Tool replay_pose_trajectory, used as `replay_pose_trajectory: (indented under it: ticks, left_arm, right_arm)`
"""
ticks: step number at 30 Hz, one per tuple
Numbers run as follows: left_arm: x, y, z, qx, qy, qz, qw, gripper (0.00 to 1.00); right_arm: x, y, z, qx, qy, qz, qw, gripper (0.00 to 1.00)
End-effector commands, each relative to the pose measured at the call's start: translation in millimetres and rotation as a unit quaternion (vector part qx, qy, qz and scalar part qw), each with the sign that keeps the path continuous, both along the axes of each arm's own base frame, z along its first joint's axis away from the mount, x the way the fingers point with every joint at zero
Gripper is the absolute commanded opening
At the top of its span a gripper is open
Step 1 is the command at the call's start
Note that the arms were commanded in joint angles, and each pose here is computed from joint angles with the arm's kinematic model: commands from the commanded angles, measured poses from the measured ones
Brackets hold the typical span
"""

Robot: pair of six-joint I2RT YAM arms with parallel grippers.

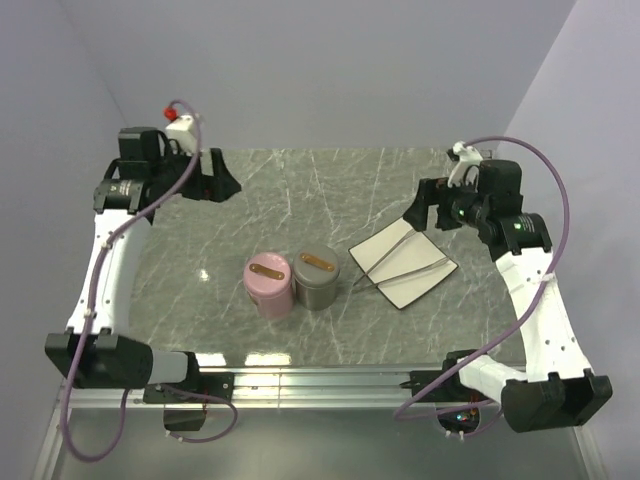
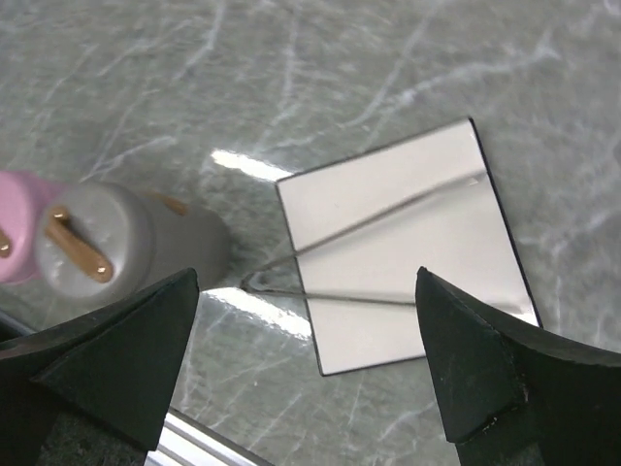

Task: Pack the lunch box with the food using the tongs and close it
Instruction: Reset both arms

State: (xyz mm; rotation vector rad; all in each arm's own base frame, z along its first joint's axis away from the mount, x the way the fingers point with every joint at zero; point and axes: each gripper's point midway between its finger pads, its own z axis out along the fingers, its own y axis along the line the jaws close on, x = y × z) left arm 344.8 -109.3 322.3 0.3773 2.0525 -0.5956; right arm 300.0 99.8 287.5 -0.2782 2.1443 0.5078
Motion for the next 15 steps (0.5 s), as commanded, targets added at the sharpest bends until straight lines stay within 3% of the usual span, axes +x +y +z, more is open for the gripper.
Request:
replay_pose_trajectory:
  ticks: [1,5,15]
  left_arm:
    - [11,32,-15,-0.053,0.059,0.074,0.994,0.99]
    - [9,59,-66,-0.038,0.120,0.095,0.987,0.99]
    - [-22,90,-112,0.050,0.096,0.130,0.986,0.99]
  right_arm:
    - [-6,-21,-14,0.000,0.012,-0.049,0.999,1.00]
    - [-11,-37,-49,-0.004,0.041,-0.079,0.996,1.00]
    - [-20,-49,-72,0.004,0.047,-0.104,0.993,1.00]
